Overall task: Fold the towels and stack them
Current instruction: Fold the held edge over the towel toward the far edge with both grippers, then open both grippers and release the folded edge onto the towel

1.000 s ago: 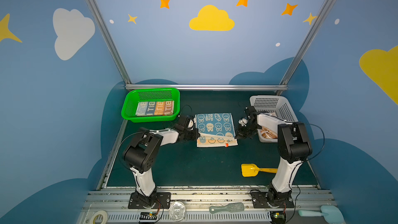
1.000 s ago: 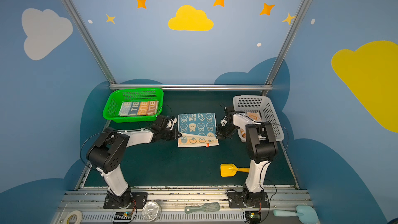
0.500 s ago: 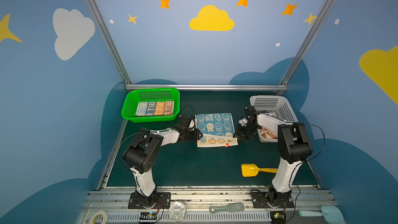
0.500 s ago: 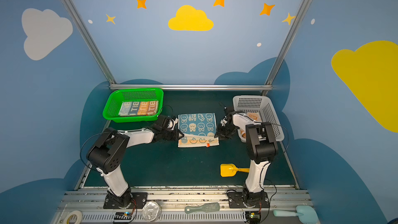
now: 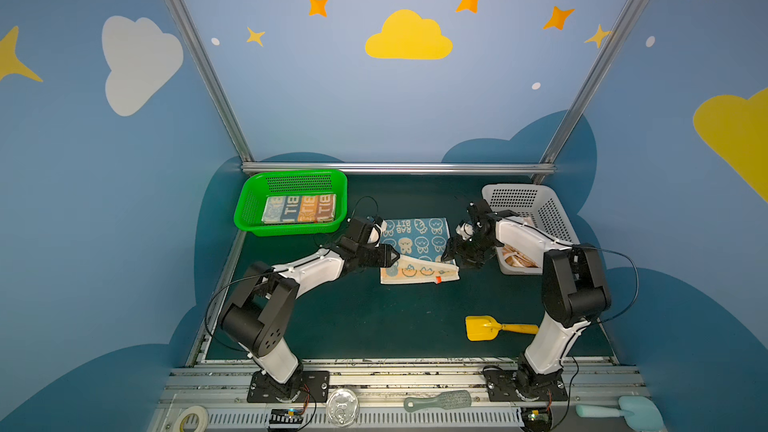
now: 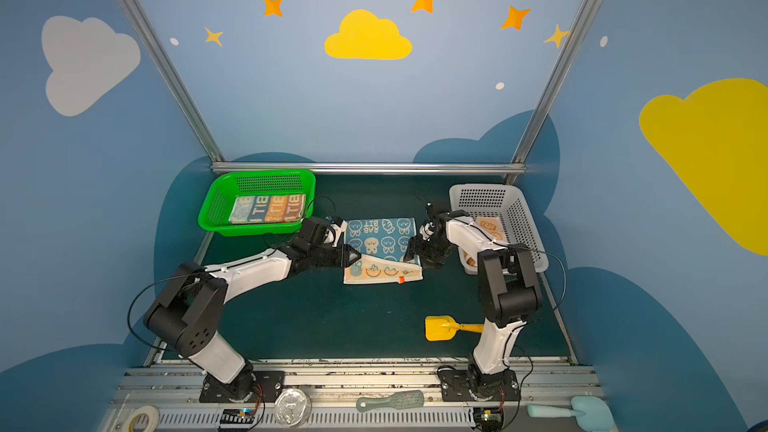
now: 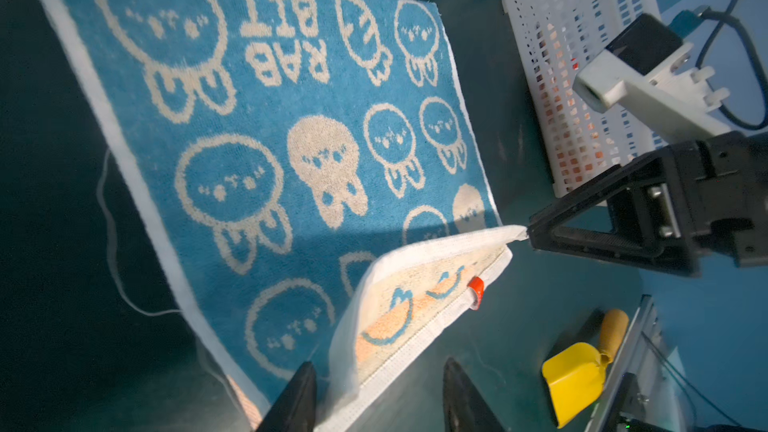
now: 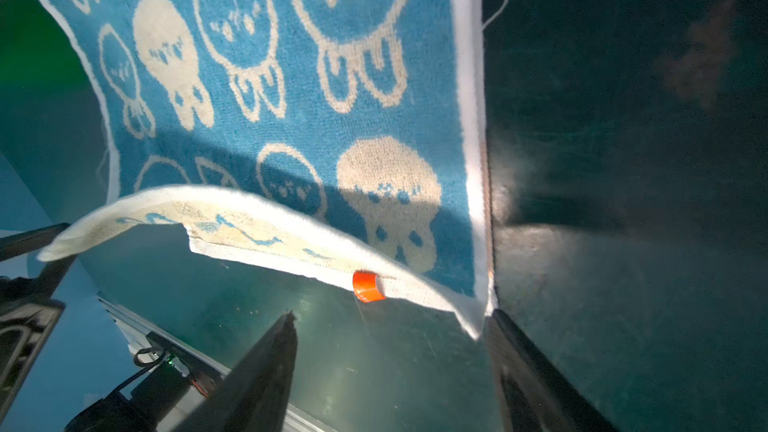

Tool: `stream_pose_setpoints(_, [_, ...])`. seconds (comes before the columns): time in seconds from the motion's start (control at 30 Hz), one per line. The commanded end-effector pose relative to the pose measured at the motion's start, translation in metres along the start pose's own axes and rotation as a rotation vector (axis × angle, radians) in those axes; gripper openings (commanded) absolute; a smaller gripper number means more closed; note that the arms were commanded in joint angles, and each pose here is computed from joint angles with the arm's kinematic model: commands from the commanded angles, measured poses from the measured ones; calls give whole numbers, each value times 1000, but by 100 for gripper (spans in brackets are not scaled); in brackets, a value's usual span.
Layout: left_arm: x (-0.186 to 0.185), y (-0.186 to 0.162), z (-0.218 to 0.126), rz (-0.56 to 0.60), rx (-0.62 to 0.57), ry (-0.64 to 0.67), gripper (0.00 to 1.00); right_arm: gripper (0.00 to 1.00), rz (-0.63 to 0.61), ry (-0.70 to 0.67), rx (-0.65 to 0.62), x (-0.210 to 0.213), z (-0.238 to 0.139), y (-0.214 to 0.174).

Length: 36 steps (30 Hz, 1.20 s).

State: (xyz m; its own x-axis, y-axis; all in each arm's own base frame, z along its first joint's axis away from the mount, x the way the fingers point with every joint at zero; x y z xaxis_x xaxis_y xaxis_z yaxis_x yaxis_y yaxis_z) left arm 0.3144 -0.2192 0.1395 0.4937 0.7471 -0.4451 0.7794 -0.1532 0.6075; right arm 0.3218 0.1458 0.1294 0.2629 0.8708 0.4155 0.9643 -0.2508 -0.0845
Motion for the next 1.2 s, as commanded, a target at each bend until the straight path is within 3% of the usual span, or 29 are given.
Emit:
stream_pose_setpoints(0.0, [0, -11, -4, 0, 34, 15, 54, 76, -29, 5, -21, 11, -15, -2])
stream_pose_setpoints(0.57, [-18, -23, -21, 20, 29, 3, 62, 86, -59, -8, 19, 20, -6, -9])
stream_pose_setpoints(0.63, [-20, -21, -22, 25, 21, 11, 73, 87, -58, -13, 23, 18, -5, -10])
stream_pose_setpoints(0.7, [-19, -16, -23, 33, 9, 27, 98, 88, -58, -21, 21, 17, -5, -10])
stream_pose_setpoints(0.8, [-19, -6, -19, 54, 17, 44, 100, 90, -49, -30, 11, 15, -8, -7])
stream_pose_setpoints(1.17, [12, 58, -10, 140, -49, 447, 100, 92, -11, 0, -47, 19, -31, 26])
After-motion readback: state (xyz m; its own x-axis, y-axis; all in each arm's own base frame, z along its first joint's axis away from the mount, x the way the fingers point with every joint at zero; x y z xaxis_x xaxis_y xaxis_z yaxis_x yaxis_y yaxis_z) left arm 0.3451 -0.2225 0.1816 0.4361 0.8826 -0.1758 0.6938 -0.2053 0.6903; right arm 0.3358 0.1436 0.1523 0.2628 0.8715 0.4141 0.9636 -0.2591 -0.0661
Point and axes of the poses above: each gripper's point midway between its finger pads, its own z axis out along the fingers, its own x axis along the line the jaws close on, y = z × x, the point moved 7 cm from there along -z, back along the fingers, and after that the axes turned 12 degrees about z, right-handed, at the moved point
